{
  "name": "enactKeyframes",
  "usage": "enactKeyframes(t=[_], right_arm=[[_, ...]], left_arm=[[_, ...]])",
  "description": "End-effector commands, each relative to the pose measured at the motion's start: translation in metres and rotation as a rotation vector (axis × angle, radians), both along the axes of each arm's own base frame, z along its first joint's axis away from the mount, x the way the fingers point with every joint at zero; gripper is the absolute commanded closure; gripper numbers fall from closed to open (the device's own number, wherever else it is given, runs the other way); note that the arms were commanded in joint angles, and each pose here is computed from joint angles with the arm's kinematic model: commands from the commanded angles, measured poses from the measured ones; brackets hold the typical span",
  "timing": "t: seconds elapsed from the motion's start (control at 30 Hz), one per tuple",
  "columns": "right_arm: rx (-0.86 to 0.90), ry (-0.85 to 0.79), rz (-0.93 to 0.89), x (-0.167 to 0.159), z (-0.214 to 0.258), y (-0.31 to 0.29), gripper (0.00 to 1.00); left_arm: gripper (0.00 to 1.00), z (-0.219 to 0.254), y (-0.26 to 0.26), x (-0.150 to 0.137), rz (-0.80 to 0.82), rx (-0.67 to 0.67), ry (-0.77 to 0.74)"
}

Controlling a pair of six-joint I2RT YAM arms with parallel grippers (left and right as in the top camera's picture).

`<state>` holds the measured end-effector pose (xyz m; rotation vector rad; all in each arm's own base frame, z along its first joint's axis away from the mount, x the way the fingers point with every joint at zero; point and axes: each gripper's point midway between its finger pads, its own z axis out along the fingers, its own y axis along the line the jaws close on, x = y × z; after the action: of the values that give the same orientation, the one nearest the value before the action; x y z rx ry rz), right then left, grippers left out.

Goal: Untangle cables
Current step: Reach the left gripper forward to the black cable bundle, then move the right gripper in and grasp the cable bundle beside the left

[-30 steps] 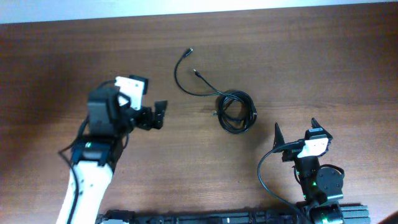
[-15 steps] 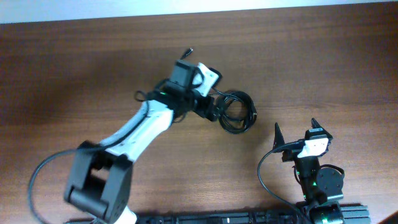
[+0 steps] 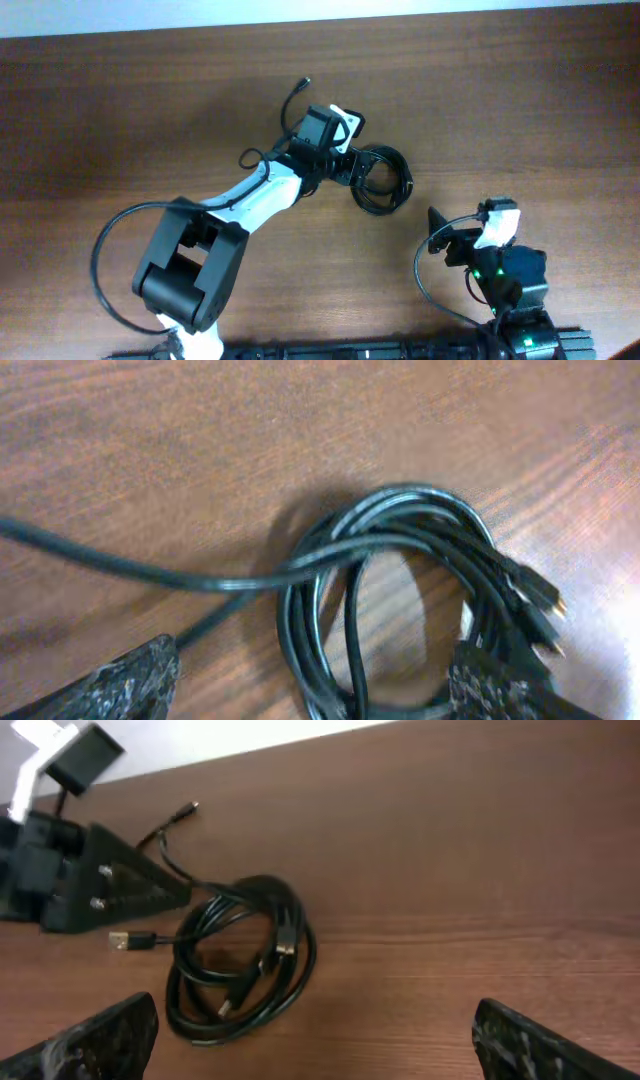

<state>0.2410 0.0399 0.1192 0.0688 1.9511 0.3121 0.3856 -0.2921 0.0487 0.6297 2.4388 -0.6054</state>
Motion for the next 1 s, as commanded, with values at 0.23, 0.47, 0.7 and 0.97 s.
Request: enactKeyframes(t=[0.23, 0.47, 0.7, 0.97], right_arm=[[-0.003, 0.368, 0.018, 0.030, 0.034, 0.009, 0.00], [0.005, 0.416, 0.035, 0.058, 0.009, 0.015, 0.00], [0.057, 0.435, 0.098, 0.076, -0.007, 0.031, 0.01], [0.158, 0.595, 0.123, 0.081, -0.058, 0.046, 0.42]], left_arm=[[0.48, -0.040, -0.022, -0.011, -0.043, -0.017, 0.076], [1.00, 0.008, -0.025, -0.015, -0.085, -0.112, 0.062], [1.00, 0.051, -0.021, -0.046, -0.190, -0.258, 0.182], [1.00, 0.047, -0.019, -0.056, -0.194, -0.252, 0.235]])
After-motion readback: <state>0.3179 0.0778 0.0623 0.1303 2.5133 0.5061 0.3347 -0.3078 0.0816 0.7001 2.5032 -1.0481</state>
